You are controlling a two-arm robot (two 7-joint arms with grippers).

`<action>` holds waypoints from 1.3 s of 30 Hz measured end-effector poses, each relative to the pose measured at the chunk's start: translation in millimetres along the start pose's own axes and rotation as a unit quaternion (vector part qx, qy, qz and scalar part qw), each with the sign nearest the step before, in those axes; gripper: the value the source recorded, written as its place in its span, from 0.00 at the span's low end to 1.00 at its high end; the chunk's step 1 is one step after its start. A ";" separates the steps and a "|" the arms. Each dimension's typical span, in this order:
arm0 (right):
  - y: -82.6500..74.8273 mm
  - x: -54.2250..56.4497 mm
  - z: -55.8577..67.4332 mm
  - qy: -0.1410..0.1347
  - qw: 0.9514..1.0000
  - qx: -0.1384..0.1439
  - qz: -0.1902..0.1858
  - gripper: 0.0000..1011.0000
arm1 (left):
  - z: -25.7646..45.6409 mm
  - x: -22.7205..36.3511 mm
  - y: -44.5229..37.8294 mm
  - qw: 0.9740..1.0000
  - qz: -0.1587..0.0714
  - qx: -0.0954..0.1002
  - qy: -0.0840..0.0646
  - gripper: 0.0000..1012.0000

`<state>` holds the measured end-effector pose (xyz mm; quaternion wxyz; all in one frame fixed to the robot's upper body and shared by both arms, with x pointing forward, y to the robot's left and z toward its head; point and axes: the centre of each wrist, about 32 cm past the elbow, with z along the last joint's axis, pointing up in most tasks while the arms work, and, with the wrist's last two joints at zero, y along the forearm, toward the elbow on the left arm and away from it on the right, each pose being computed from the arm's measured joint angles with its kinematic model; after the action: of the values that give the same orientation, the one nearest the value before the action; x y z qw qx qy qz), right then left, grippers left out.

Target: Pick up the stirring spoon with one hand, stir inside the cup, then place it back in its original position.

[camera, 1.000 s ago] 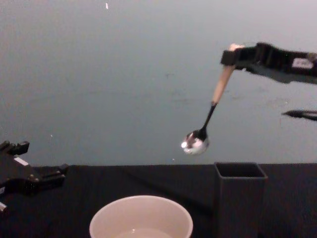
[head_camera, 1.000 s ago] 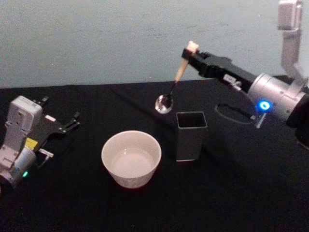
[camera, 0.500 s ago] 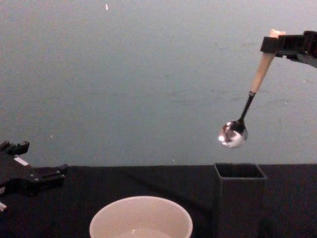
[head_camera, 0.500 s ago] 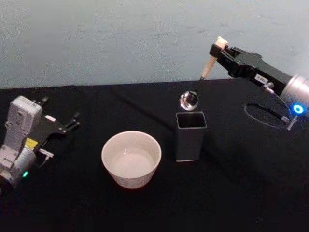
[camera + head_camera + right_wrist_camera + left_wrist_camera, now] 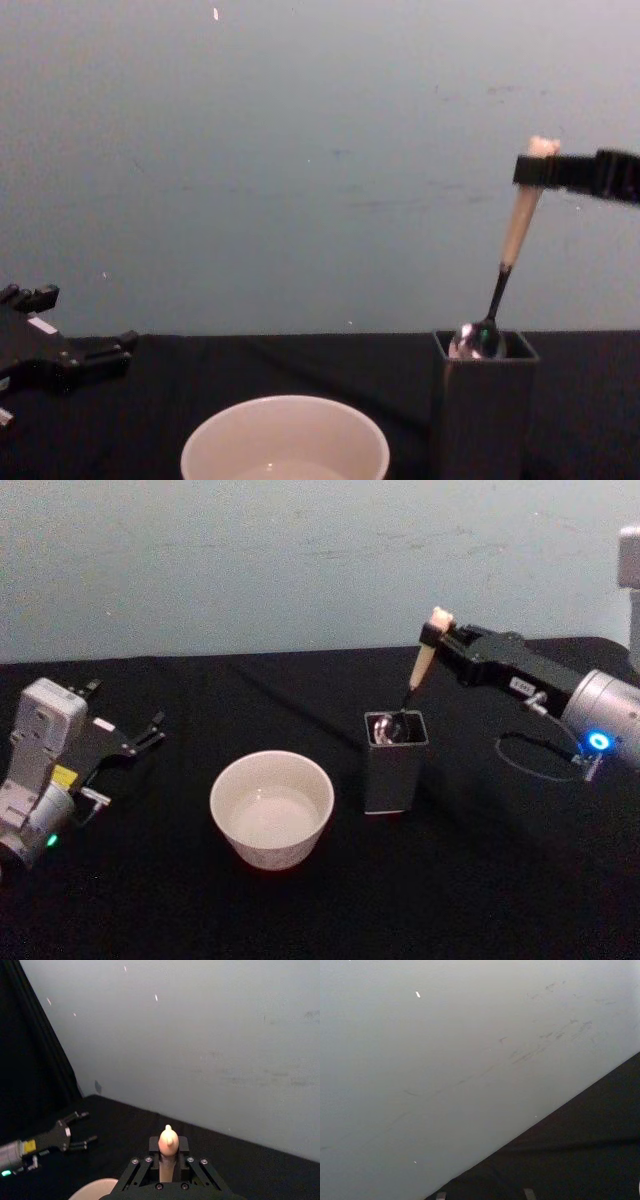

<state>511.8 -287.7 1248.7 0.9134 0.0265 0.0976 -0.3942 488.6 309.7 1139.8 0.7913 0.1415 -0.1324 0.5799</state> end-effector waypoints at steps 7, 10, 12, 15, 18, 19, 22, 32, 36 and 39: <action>8.2 0.9 -13.4 -0.006 1.000 -0.022 -0.007 0.21 | 0.0 0.0 0.0 1.000 0.000 0.000 0.000 0.99; 10.9 1.2 -17.3 -0.008 1.000 -0.028 -0.009 0.21 | 0.0 0.0 0.0 1.000 0.000 0.000 0.000 0.99; 13.6 1.8 -21.9 -0.010 0.999 -0.036 -0.012 0.21 | 0.0 0.0 0.0 1.000 0.000 0.000 0.000 0.99; 15.3 2.1 -26.2 -0.013 0.999 -0.044 -0.013 0.21 | 0.0 0.0 0.0 1.000 0.000 0.000 0.000 0.99; 16.3 2.3 -31.1 -0.018 0.998 -0.053 -0.014 0.21 | 0.0 0.0 0.0 1.000 0.000 0.000 0.000 0.99; 16.6 2.6 -33.4 -0.020 0.998 -0.057 -0.014 0.21 | 0.0 0.0 0.0 1.000 0.000 0.000 0.000 0.99; 16.9 3.1 -36.1 -0.021 0.998 -0.062 -0.015 0.21 | 0.0 0.0 0.0 1.000 0.000 0.000 0.000 0.99; 17.1 4.5 -44.5 -0.022 0.996 -0.080 -0.014 0.21 | 0.0 0.0 0.0 1.000 0.000 0.000 0.000 0.99; 16.9 4.4 -45.6 -0.022 0.996 -0.083 -0.014 0.21 | 0.0 0.0 0.0 1.000 0.000 0.000 0.000 0.99; 17.0 4.2 -46.0 -0.027 0.996 -0.088 -0.014 0.21 | 0.0 0.0 0.0 1.000 0.000 0.000 0.000 0.99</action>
<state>519.6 -273.3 1202.3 0.9090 -0.0655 0.1077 -0.3973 488.6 309.7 1139.8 0.7913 0.1415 -0.1325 0.5799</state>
